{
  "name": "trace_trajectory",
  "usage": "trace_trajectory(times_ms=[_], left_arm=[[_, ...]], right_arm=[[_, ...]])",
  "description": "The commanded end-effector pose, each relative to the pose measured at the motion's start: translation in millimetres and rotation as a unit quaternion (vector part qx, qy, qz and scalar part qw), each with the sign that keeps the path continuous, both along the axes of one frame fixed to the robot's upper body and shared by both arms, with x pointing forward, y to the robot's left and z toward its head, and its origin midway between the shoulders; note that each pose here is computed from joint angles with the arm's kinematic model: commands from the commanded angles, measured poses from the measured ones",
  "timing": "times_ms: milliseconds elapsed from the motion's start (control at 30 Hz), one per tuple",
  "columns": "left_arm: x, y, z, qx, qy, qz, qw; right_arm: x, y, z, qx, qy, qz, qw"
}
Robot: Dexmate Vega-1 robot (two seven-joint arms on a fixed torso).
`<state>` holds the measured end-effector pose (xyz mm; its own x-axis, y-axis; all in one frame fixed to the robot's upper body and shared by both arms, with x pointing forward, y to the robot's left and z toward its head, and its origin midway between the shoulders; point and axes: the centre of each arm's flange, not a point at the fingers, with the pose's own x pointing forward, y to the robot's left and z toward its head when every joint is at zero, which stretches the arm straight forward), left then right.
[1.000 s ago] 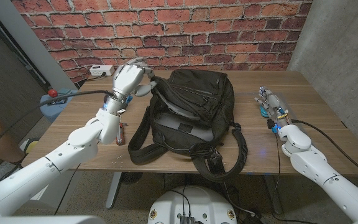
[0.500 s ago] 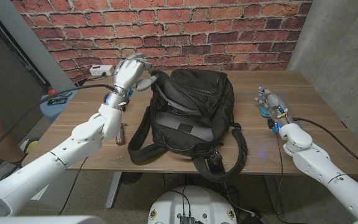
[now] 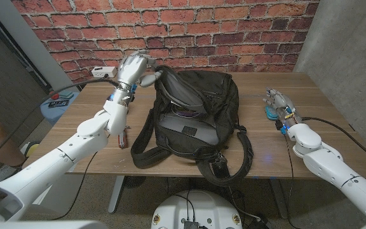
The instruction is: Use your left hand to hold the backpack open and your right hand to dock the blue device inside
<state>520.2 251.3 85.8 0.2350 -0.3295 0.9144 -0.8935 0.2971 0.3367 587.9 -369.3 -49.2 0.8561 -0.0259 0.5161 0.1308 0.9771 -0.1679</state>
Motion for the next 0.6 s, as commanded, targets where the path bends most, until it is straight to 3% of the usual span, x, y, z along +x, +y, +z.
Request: trace_trajectory(times_ms=[33, 600], left_arm=[[11.4, -8.3, 18.4, -0.014, 0.009, -0.019, 1.000], [24.3, -17.5, 27.8, -0.042, 0.037, -0.047, 0.997]], right_arm=[[-8.6, 0.1, 5.3, -0.046, 0.020, -0.045, 0.9977], [-15.4, 3.3, 9.7, -0.088, 0.050, -0.105, 0.9893]])
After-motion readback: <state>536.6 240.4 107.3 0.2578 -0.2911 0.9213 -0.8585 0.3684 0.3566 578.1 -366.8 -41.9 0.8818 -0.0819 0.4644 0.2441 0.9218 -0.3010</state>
